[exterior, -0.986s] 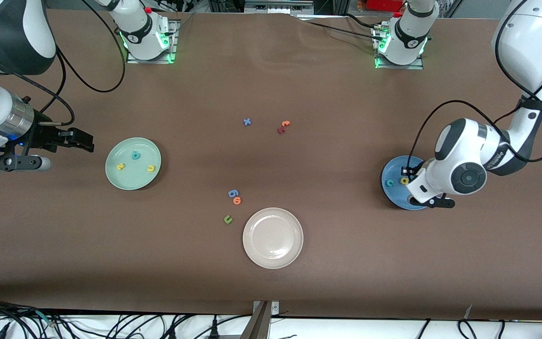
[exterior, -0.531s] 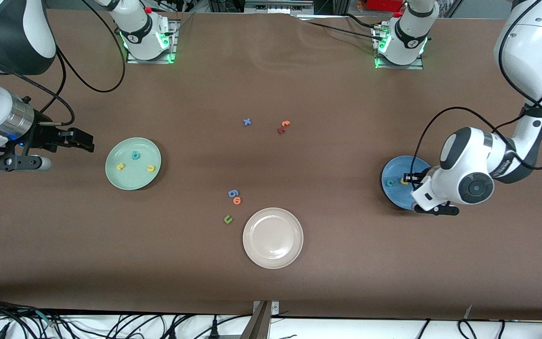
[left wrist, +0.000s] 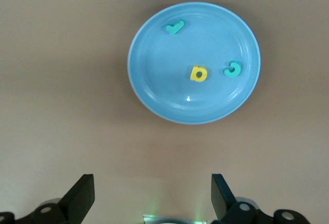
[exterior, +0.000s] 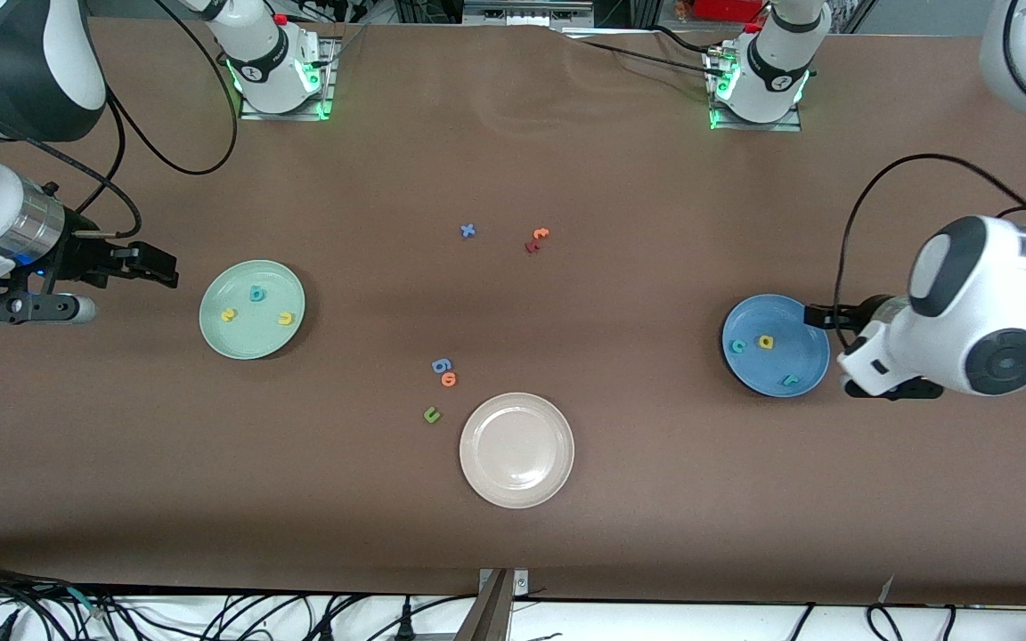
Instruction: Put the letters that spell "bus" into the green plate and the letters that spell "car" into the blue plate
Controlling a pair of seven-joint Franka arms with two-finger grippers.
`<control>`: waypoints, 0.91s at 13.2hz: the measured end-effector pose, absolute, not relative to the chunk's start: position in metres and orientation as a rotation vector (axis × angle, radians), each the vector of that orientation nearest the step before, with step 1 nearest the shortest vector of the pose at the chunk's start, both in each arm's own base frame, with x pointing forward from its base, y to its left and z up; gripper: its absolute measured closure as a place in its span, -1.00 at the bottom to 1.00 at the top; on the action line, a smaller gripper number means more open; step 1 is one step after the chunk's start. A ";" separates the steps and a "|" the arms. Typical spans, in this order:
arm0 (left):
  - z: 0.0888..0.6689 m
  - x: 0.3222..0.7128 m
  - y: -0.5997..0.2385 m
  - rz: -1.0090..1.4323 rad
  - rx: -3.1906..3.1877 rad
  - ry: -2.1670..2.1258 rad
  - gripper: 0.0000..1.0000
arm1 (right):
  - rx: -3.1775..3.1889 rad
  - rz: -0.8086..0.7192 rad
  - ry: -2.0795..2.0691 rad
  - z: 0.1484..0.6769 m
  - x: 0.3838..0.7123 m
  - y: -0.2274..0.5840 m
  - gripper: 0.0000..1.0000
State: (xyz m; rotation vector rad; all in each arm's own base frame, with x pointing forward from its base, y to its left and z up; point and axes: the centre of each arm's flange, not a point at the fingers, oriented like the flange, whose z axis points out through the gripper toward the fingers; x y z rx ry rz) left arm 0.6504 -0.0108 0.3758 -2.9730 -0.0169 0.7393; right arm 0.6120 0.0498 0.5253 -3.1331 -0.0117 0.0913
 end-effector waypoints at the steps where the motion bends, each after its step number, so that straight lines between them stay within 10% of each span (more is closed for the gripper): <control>1: 0.390 0.651 -0.001 0.745 -3.000 -0.019 -1.00 | -3.133 0.091 -0.012 0.525 0.612 0.050 -0.99; 12: 0.595 0.592 0.003 0.270 -3.092 -0.059 -1.00 | -3.133 0.091 -0.011 0.525 0.612 0.050 -1.00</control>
